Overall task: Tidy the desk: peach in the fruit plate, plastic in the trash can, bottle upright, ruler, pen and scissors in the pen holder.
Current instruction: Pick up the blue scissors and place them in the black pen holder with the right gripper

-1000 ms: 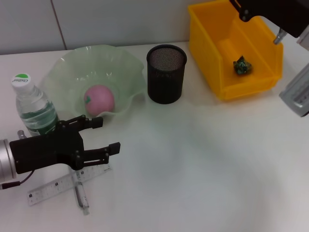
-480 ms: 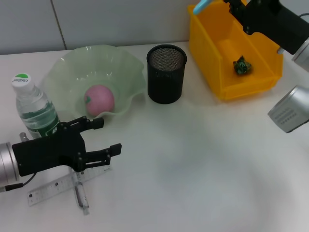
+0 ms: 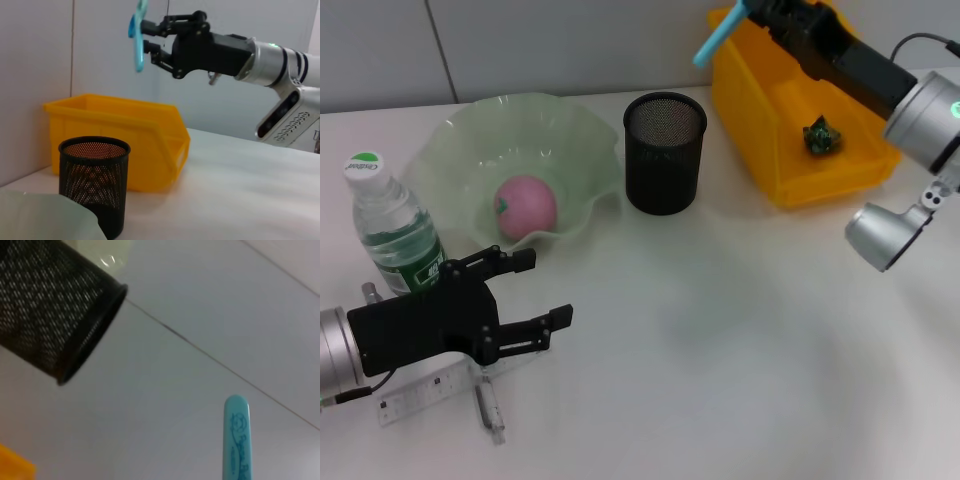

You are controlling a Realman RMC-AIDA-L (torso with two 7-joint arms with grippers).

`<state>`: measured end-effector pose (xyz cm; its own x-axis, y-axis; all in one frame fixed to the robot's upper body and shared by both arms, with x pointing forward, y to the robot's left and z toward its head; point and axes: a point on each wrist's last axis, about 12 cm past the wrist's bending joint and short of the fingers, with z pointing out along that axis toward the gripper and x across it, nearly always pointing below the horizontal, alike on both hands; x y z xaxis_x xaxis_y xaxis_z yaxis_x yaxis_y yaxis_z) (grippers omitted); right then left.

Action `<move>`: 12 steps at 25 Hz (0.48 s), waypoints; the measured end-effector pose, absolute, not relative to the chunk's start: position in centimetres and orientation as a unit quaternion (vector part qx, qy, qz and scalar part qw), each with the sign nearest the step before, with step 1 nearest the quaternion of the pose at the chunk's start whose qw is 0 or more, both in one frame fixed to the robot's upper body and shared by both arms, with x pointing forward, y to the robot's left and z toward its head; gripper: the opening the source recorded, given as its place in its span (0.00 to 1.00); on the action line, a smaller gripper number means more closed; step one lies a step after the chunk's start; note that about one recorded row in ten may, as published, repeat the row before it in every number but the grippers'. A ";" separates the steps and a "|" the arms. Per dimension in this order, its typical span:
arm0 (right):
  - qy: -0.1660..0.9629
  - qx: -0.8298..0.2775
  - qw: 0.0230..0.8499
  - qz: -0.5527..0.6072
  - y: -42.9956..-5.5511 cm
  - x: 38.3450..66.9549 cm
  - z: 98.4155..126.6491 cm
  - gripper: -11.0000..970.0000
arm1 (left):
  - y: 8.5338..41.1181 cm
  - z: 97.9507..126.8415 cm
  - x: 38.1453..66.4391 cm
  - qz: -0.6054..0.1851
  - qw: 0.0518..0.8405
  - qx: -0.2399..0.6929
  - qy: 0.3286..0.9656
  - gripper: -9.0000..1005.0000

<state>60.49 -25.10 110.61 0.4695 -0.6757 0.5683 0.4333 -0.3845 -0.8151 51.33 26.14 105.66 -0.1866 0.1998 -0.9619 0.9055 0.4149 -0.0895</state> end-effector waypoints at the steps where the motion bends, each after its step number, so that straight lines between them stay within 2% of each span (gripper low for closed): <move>1: 0.092 -0.660 0.547 -0.507 -25.1 60.5 110.6 0.24 | 26.1 105.6 51.3 -0.357 0.493 0.406 0.681 0.86; 6: 0.087 -0.694 0.495 -0.515 -24.3 61.5 109.5 0.24 | 26.2 105.6 51.3 -0.349 0.499 0.414 0.676 0.86; 12: 0.069 -0.703 0.475 -0.525 -23.9 62.1 109.6 0.24 | 26.2 105.5 51.2 -0.347 0.499 0.417 0.676 0.86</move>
<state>62.09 -23.87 109.63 0.4399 -0.5954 0.6723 0.4024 -0.5385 -0.7403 51.22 26.18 105.49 -0.1541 0.2180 -0.9637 0.9098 0.4117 -0.0524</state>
